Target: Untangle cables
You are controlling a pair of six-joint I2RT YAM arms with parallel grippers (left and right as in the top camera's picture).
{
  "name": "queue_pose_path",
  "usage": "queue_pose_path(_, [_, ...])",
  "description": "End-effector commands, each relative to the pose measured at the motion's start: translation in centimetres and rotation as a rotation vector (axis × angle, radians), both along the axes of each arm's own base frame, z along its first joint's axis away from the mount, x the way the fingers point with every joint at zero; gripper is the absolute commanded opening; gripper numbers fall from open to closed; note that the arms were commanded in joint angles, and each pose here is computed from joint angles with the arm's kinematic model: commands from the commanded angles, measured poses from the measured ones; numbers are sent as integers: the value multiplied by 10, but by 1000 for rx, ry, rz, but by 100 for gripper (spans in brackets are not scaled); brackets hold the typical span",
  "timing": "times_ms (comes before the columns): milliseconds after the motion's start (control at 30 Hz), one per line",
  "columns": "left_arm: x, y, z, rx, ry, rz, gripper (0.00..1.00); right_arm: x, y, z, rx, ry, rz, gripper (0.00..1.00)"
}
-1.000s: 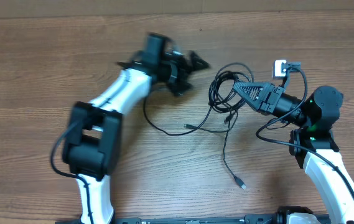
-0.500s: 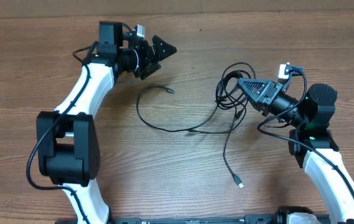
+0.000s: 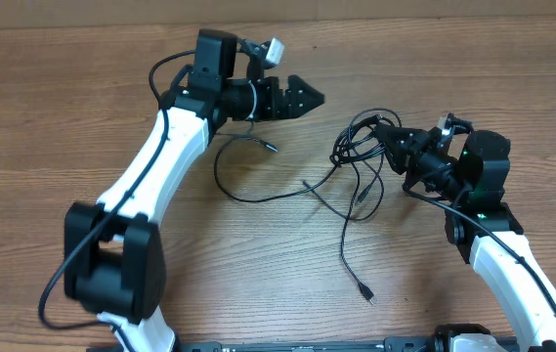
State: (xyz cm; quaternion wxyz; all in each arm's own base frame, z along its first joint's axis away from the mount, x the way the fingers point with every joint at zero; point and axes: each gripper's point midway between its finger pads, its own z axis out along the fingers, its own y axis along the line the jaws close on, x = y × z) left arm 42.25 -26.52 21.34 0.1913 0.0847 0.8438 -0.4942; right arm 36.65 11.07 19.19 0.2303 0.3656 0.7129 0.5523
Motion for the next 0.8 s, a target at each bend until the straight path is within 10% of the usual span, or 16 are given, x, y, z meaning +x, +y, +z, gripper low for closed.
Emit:
queue_pose_path(0, [-16,0,34,-112,275,132,100,8,-5,7,-75,-72,-24,4])
queue_pose_path(300, [-69,-21,8,-104,936,299,100,8,-8,1,-124,-79,-24,4])
queue_pose_path(767, [-102,-73,-13,-25,1164,540,100,8,-7,2,-77,-47,-38,4])
